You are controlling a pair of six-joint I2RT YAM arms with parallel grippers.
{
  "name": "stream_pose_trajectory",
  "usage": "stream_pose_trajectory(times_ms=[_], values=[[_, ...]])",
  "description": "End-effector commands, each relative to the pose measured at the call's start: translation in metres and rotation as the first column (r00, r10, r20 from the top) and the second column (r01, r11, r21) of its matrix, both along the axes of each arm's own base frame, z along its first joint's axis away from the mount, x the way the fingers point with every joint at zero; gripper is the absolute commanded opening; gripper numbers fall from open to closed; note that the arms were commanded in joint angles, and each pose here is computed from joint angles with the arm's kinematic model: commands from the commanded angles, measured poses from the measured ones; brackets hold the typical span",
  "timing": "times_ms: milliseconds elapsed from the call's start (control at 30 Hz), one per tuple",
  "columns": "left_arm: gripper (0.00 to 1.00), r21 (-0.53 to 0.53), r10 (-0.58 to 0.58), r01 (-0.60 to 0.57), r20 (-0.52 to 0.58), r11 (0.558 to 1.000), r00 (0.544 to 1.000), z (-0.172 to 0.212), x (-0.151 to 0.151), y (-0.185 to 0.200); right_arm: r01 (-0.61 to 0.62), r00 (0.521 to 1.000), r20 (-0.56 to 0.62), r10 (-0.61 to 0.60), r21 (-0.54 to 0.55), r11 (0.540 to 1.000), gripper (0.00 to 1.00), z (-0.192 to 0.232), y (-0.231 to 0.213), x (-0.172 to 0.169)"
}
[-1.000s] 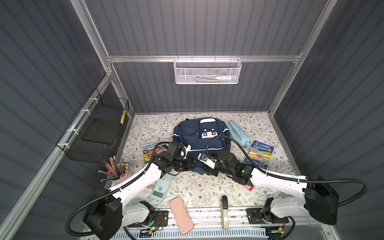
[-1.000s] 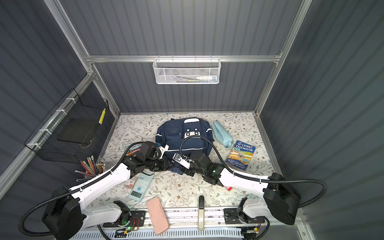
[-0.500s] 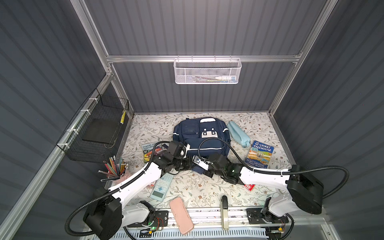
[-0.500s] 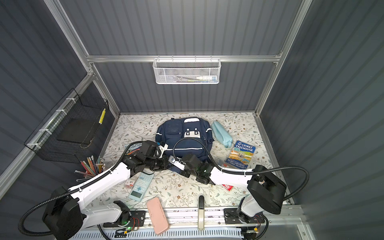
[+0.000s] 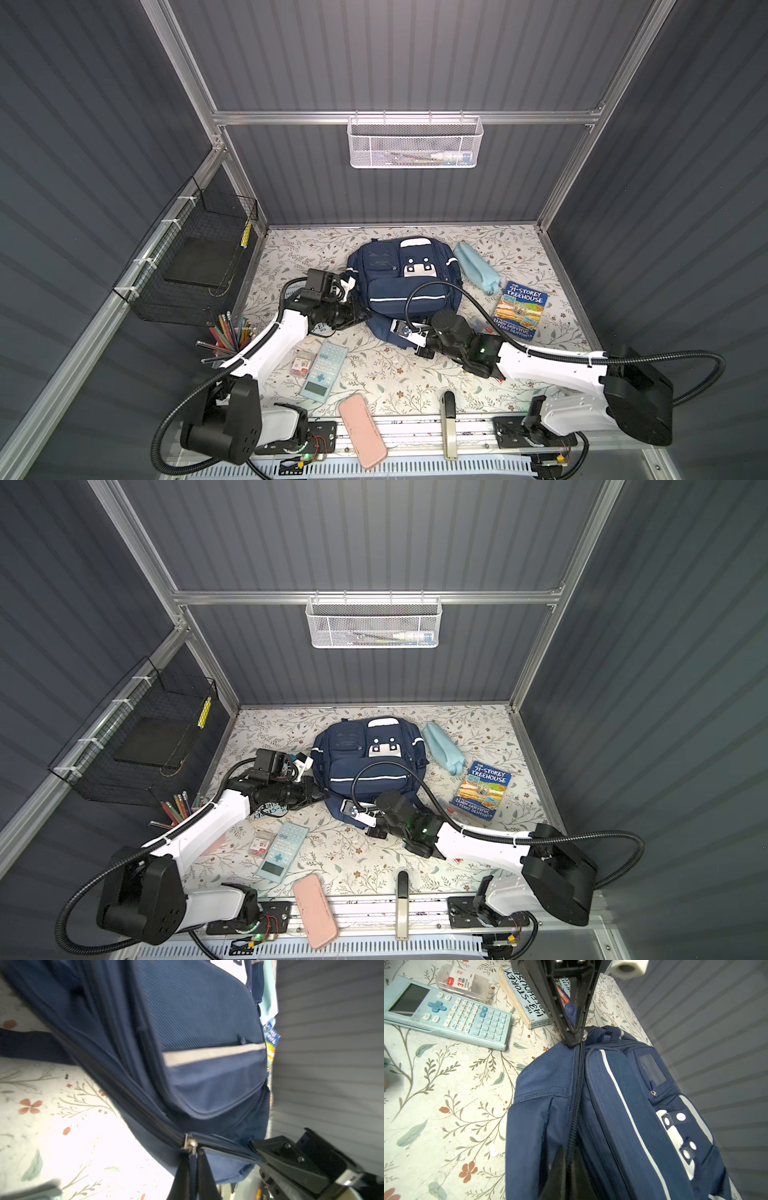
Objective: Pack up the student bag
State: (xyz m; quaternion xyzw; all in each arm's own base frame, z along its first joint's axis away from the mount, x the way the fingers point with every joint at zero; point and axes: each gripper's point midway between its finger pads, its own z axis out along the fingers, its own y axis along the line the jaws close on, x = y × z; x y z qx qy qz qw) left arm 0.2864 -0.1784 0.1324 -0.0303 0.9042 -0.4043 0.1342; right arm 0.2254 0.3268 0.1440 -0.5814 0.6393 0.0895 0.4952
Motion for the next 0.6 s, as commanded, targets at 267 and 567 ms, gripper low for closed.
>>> stream_pose_trajectory(times_ms=[267, 567], values=[[0.00, 0.212, 0.234, -0.278, 0.211, 0.937, 0.949, 0.009, 0.074, 0.088, 0.057, 0.998, 0.008, -0.057, -0.094, 0.994, 0.00, -0.016, -0.050, -0.017], [0.00, 0.140, 0.072, -0.095, 0.160, 0.986, 0.984, 0.009, 0.006, 0.012, 0.162, 0.987, 0.034, -0.159, -0.167, 0.972, 0.03, -0.034, -0.069, 0.022]])
